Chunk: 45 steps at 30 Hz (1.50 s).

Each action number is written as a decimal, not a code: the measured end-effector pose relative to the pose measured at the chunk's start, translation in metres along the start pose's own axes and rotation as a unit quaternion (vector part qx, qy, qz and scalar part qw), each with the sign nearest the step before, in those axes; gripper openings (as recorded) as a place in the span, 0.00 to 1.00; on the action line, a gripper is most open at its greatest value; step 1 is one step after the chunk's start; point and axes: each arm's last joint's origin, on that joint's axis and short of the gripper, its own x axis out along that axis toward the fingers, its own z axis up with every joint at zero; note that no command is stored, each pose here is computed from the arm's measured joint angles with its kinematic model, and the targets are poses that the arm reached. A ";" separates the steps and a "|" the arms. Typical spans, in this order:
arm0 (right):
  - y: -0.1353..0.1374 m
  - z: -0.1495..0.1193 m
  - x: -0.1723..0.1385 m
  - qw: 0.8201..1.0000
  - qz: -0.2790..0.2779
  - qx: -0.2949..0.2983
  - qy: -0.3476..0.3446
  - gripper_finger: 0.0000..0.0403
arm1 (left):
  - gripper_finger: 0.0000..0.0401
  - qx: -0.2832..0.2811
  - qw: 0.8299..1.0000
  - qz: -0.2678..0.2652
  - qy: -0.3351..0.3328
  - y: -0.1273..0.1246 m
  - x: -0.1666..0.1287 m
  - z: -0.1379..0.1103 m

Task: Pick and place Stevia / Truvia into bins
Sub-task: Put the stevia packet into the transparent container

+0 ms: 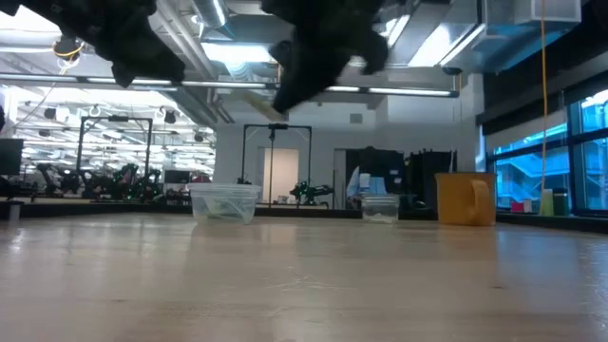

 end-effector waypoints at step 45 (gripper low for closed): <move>-0.081 -0.060 0.093 0.980 -0.090 0.170 -0.040 0.02 | 0.24 -0.010 0.998 -0.056 -0.005 0.000 -0.009 0.003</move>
